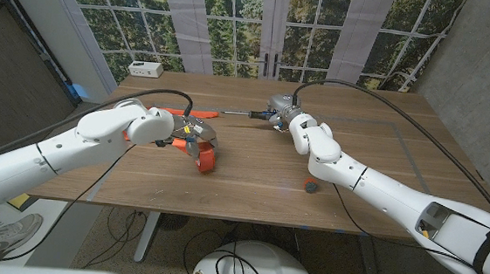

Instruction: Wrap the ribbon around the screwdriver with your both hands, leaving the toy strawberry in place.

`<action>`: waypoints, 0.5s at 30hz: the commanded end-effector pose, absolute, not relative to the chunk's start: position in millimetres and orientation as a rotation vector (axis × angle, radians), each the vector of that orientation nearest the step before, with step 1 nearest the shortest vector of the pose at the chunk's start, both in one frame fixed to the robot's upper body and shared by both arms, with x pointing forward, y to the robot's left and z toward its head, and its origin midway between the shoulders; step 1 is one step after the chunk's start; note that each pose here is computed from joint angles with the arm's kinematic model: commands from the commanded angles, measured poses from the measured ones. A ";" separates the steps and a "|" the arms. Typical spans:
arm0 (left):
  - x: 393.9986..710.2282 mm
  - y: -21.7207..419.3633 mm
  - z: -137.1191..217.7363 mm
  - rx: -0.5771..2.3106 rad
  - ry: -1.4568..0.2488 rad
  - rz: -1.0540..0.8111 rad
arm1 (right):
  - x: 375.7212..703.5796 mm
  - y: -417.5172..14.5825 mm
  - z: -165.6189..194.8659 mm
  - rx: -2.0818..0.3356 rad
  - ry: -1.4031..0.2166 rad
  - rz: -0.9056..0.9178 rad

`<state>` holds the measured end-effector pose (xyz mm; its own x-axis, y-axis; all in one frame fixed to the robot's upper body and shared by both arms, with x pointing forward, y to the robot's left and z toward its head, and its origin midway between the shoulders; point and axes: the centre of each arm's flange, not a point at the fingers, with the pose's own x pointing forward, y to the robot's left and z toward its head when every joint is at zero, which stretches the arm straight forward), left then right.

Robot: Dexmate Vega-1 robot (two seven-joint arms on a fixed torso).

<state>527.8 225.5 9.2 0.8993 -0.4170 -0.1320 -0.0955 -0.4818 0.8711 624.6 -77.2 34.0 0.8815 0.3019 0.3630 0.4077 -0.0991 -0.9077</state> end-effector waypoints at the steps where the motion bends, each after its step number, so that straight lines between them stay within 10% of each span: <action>1: 533.7 238.0 24.2 1.883 -0.388 -0.403 | 624.2 -79.8 36.0 -1.678 -0.562 -0.110; 15: 548.0 284.8 70.9 1.473 -0.395 -0.473 | 617.8 -89.4 35.1 -1.632 -0.577 -0.125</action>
